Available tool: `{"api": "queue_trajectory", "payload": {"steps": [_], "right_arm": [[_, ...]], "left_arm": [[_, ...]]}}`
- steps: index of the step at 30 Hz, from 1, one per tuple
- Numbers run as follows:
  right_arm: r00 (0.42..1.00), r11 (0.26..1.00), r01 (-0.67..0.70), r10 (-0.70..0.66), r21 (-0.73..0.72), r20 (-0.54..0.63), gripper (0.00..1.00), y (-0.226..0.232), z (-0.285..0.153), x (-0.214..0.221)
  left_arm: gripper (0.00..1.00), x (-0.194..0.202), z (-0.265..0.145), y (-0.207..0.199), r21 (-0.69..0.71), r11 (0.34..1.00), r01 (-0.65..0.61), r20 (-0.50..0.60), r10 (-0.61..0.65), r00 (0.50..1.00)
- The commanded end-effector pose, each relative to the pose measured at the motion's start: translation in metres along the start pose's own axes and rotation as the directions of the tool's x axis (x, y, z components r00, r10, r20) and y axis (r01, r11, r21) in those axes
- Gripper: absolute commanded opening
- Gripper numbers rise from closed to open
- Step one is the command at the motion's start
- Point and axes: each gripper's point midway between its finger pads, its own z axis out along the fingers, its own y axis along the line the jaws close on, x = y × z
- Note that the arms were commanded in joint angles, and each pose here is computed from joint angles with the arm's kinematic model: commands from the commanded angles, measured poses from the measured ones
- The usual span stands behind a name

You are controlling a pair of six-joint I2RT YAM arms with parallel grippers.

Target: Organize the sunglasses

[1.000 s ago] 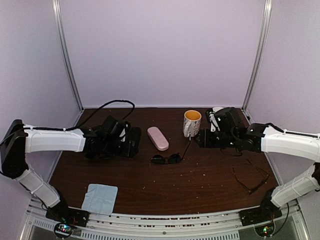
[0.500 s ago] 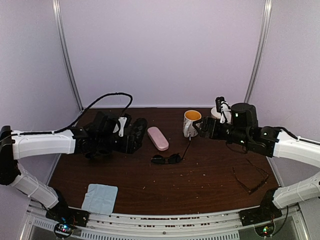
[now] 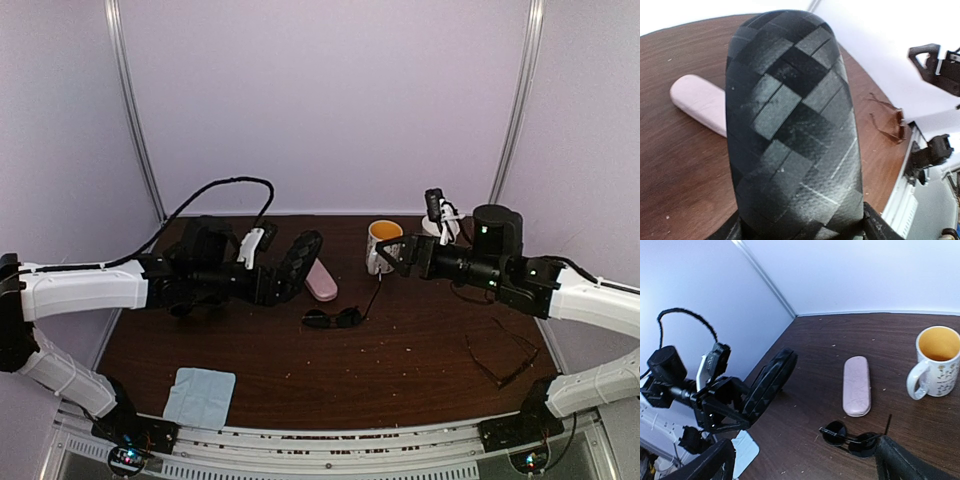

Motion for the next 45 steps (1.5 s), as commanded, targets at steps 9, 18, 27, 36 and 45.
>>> {"api": "queue_trajectory", "payload": {"steps": [9,18,27,36,45], "right_arm": [[0.997,0.843,0.033,-0.064,-0.536,-0.041,1.00,0.089,-0.029,0.018],[0.998,0.805,0.036,-0.064,-0.592,-0.026,1.00,0.107,-0.028,0.013],[0.999,0.803,0.006,-0.028,-0.595,-0.028,1.00,0.124,-0.003,0.003],[1.000,0.782,0.002,-0.015,-0.623,-0.016,0.98,0.141,0.011,-0.006],[1.000,0.711,-0.009,-0.008,-0.703,-0.021,0.67,0.160,0.008,-0.011]], "left_arm": [[0.00,-0.055,-0.028,-0.081,0.334,0.935,-0.121,0.160,0.070,0.985],[0.00,-0.065,-0.039,-0.105,0.438,0.887,-0.147,0.174,0.077,0.982],[0.00,-0.068,-0.056,-0.138,0.563,0.803,-0.193,0.201,0.093,0.975],[0.00,-0.061,-0.062,-0.155,0.618,0.755,-0.218,0.200,0.117,0.973],[0.00,-0.063,-0.067,-0.161,0.642,0.733,-0.227,0.205,0.121,0.971]]}}
